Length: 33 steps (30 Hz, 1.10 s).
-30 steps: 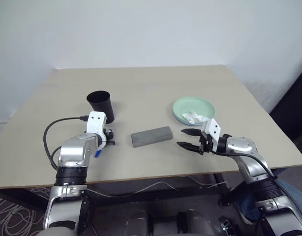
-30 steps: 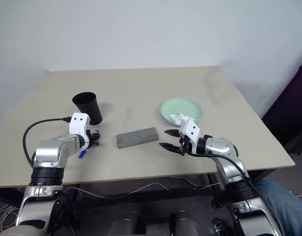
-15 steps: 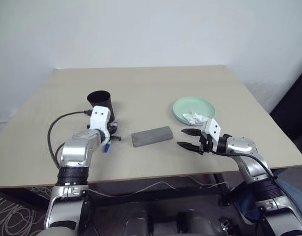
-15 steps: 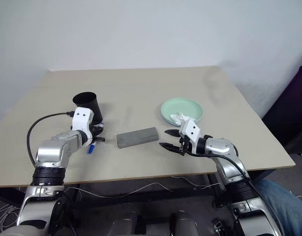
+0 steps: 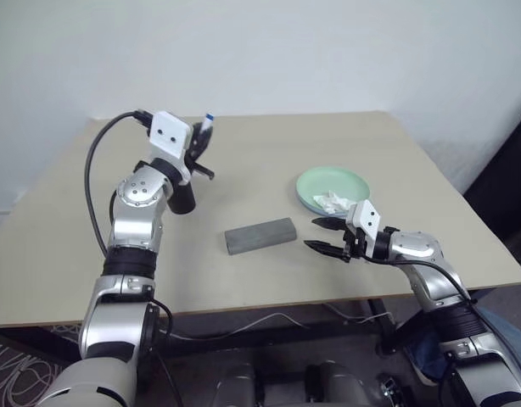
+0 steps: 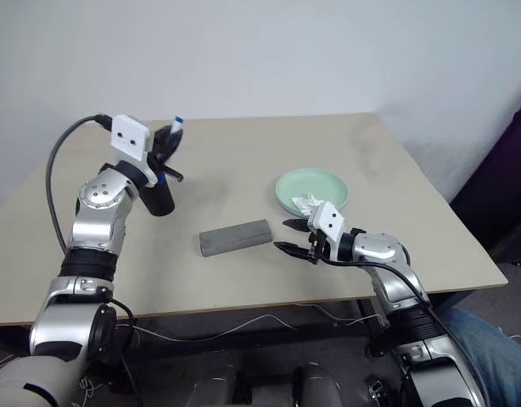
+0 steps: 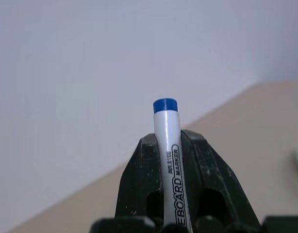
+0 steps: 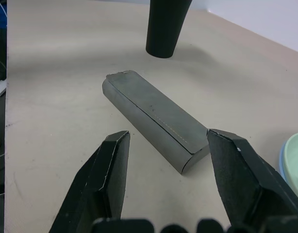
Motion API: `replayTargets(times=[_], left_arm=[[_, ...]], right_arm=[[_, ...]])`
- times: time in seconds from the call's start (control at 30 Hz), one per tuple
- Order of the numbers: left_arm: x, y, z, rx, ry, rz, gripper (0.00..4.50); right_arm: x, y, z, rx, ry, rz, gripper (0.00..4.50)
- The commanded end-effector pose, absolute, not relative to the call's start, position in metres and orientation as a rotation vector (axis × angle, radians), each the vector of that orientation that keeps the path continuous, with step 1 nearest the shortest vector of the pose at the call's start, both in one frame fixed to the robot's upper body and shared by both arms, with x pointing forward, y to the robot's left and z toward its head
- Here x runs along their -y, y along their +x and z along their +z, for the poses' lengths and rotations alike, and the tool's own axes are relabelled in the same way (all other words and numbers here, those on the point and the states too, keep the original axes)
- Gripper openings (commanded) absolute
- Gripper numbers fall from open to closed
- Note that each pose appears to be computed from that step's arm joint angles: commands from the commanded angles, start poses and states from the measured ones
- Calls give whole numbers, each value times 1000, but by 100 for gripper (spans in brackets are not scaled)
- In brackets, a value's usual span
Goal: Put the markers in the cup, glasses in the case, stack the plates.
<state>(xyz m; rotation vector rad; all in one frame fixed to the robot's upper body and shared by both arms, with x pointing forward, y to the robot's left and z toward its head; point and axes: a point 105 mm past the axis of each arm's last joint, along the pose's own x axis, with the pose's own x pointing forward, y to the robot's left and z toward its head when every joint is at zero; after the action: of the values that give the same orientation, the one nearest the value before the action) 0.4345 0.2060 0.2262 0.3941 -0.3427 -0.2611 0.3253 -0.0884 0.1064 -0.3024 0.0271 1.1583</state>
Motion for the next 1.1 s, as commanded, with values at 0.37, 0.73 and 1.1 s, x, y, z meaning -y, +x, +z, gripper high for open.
replayTargets(times=[0.37, 0.73, 1.1], left_arm=[[-238, 452, 243, 427, 472, 39, 17], [-229, 457, 222, 368, 487, 62, 17], [-224, 460, 224, 367, 495, 66, 17]], right_arm=[[89, 329, 123, 35, -321, 1144, 275], [94, 324, 120, 19, -316, 1130, 275], [96, 321, 120, 10, -316, 1123, 275]])
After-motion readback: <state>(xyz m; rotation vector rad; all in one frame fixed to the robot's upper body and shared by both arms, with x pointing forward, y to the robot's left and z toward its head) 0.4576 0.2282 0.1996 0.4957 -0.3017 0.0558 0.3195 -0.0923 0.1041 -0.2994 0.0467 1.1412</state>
